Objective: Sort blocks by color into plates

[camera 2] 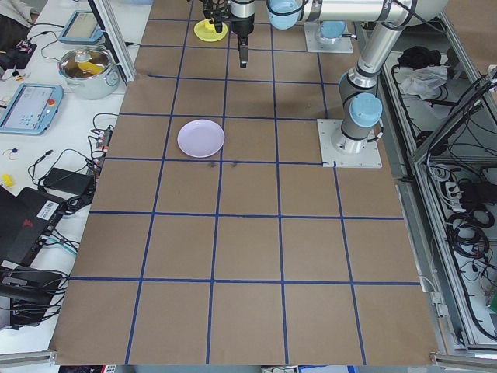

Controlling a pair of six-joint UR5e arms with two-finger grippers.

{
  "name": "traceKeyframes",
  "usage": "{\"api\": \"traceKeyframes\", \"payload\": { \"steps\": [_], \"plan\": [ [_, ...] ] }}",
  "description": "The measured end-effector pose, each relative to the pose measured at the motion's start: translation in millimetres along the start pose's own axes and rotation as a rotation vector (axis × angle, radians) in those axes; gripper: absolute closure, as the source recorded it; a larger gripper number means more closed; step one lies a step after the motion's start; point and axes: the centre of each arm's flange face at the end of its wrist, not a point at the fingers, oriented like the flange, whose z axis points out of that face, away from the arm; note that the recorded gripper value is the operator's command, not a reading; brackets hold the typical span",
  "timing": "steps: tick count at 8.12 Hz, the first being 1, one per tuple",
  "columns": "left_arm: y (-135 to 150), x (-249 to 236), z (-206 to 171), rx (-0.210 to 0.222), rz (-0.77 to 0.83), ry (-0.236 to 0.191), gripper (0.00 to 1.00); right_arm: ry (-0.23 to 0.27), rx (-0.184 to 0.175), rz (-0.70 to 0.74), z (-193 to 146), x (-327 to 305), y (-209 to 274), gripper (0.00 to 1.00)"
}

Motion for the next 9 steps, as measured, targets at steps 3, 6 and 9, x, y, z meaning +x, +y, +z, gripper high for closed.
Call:
{"api": "traceKeyframes", "payload": {
  "steps": [3, 6, 9],
  "plan": [
    [0, 0, 0, 0.001, 0.0, -0.001, 0.0, 0.001, -0.011, -0.004, 10, -2, -1, 0.0],
    [-1, 0, 1, -0.001, 0.0, 0.0, 0.0, 0.007, -0.008, -0.02, -19, -2, 17, 0.0],
    [0, 0, 1, -0.002, 0.001, 0.0, 0.0, 0.023, -0.064, -0.101, -17, 5, 60, 0.0]
  ]
}}
